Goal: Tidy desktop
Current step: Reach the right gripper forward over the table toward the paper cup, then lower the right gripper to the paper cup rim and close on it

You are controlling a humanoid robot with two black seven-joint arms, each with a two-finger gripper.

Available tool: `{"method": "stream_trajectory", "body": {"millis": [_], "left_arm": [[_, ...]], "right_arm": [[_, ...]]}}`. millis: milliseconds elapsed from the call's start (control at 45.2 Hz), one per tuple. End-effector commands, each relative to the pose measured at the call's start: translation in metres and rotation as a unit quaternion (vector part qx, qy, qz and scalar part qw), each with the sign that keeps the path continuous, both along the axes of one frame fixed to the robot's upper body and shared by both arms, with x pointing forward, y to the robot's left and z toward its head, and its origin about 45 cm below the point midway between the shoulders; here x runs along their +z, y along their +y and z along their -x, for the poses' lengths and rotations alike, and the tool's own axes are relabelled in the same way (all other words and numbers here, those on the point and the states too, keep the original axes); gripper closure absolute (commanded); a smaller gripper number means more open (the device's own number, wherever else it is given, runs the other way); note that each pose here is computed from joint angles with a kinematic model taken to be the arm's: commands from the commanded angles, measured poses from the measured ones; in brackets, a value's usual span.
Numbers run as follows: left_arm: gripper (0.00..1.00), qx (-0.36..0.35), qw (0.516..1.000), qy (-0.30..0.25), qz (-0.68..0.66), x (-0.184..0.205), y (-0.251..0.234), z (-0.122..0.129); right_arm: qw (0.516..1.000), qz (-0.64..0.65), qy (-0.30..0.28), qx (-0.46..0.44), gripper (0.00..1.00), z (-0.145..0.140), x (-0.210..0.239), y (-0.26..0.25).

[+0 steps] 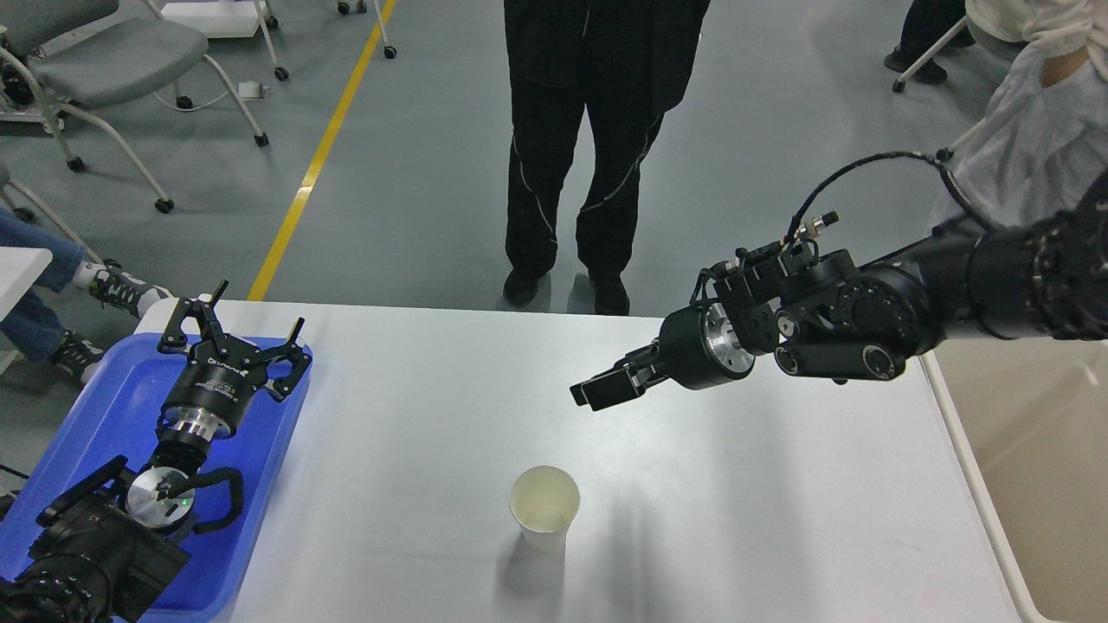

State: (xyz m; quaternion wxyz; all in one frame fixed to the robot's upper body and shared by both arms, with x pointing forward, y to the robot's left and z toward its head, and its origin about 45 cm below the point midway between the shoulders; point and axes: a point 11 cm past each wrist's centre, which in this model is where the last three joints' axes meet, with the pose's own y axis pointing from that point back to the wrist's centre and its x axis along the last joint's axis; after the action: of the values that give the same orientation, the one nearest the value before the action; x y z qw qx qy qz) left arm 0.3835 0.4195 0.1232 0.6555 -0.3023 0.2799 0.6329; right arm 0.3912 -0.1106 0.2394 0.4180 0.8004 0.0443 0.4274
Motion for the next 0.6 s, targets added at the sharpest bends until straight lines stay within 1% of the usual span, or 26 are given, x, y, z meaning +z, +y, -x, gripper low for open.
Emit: {"method": "stream_trajectory", "body": {"millis": [0, 243, 398, 575], "left_arm": [[0.0, -0.001, 1.0, 0.0, 0.0, 0.0, 0.0, 0.0], [0.0, 0.0, 1.0, 0.0, 0.0, 0.0, 0.0, 0.0], [0.0, 0.0, 1.0, 0.0, 0.0, 0.0, 0.0, 0.0], [0.0, 0.0, 1.0, 0.0, 0.0, 0.0, 0.0, 0.0]], "right_arm": [[0.999, 0.023, 0.016, 0.039, 0.0, 0.017, -0.017, 0.02], [0.999, 0.008, 0.036, 0.019, 0.0, 0.023, -0.042, 0.014], [0.999, -0.001, 0.048, 0.001, 0.0, 0.027, -0.068, 0.006], [0.998, -0.012, 0.056, -0.007, 0.0, 0.037, -0.088, 0.001]]}}
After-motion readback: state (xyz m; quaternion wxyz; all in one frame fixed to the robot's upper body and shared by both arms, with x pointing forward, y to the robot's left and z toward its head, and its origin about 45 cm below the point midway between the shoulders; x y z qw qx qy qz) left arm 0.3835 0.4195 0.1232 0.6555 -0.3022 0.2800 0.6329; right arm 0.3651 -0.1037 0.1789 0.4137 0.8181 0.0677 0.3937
